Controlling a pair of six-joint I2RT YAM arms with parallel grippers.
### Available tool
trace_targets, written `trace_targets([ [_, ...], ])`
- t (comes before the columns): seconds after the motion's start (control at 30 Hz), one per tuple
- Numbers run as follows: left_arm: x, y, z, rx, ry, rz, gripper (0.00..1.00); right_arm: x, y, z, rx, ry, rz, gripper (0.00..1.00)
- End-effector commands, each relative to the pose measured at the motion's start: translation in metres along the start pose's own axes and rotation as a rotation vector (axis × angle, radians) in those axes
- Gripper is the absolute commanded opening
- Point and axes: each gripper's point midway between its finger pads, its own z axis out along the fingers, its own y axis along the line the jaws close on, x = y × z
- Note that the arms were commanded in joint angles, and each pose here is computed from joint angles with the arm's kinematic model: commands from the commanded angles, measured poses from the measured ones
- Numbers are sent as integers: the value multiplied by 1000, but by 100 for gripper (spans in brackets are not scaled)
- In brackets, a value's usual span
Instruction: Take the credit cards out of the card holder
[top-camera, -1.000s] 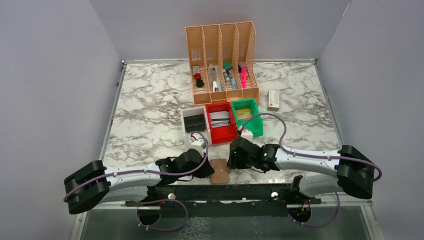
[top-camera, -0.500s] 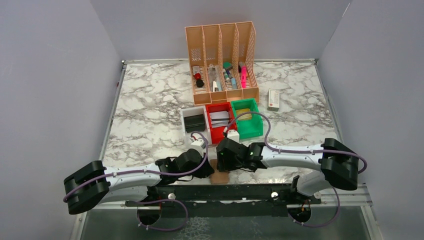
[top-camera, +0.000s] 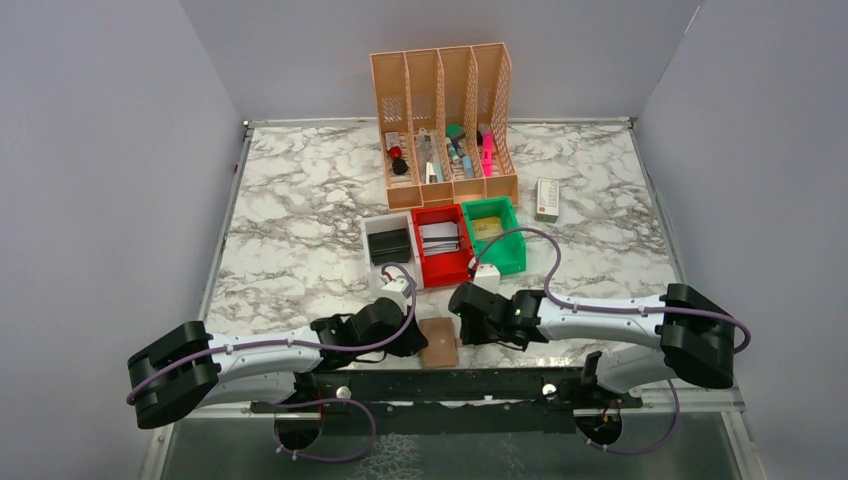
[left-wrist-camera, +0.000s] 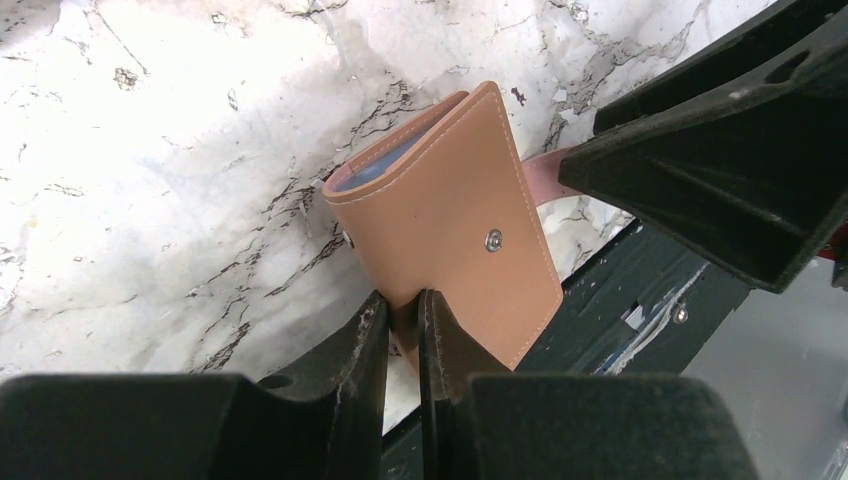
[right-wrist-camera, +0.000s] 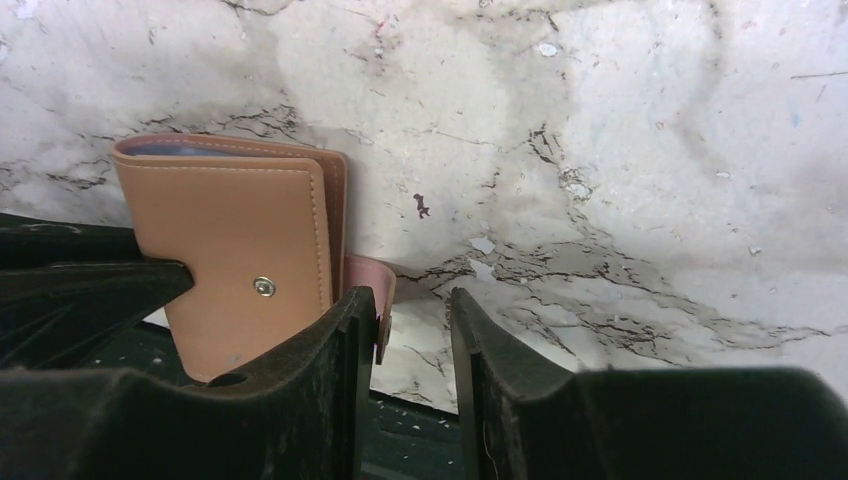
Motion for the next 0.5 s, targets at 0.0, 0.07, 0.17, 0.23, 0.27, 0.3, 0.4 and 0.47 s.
trace_targets([
  [0.0, -1, 0, -1, -13, 3, 20, 18, 5, 11, 4, -66, 6, 31, 38],
  [0.07, -1, 0, -2, -13, 1, 19, 18, 7, 14, 6, -82, 11, 35, 35],
  [0.17, 0, 1, -3, -9, 1, 17, 19, 6, 13, 8, -74, 4, 36, 31],
  [0.23, 0, 1, -4, -7, -1, 14, 20, 4, 13, 9, -69, -5, 33, 24],
  [0.27, 0, 1, -4, -6, -3, 14, 20, 4, 13, 10, -70, -7, 30, 20],
  [0.3, 0, 2, -5, -8, -4, 14, 21, 4, 13, 9, -72, -6, 26, 15],
  [0.4, -3, 1, -7, -6, -22, 9, 26, -2, 12, 5, -57, -22, 19, 1],
  [0.47, -6, 1, -9, -5, -36, 2, 32, -9, 4, -2, -24, -53, 25, 1],
])
